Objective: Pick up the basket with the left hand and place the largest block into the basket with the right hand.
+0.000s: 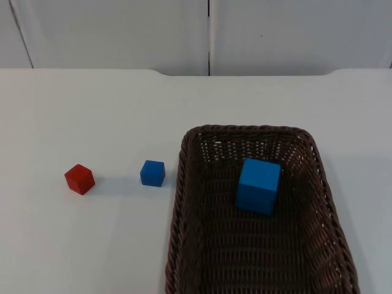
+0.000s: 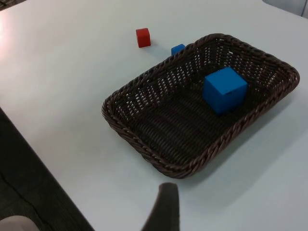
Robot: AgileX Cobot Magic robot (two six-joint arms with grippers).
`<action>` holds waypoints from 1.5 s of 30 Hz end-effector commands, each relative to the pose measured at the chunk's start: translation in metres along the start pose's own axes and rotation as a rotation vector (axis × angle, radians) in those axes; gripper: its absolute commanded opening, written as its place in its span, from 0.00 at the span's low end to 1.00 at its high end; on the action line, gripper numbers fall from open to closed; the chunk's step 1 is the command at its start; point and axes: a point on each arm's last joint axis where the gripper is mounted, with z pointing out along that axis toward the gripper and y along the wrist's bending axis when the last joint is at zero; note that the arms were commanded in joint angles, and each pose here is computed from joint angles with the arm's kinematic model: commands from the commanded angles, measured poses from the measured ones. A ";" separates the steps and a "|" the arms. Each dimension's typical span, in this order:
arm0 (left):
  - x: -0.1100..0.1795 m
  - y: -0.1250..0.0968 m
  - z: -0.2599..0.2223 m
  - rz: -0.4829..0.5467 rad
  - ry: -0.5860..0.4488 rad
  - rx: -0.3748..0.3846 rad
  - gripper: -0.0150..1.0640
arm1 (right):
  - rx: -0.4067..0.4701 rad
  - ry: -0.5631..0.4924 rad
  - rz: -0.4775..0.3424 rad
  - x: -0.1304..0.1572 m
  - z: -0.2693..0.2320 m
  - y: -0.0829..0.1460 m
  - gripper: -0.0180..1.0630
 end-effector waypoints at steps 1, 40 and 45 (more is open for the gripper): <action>0.002 0.000 0.001 -0.011 0.007 0.000 0.73 | 0.000 -0.006 -0.008 0.000 0.000 0.000 0.68; 0.002 0.001 0.001 0.014 0.009 -0.004 0.99 | -0.004 -0.005 -0.008 0.000 0.000 0.000 0.68; 0.002 0.001 0.001 0.014 0.009 -0.004 0.99 | -0.011 -0.005 -0.016 0.000 0.000 0.001 0.68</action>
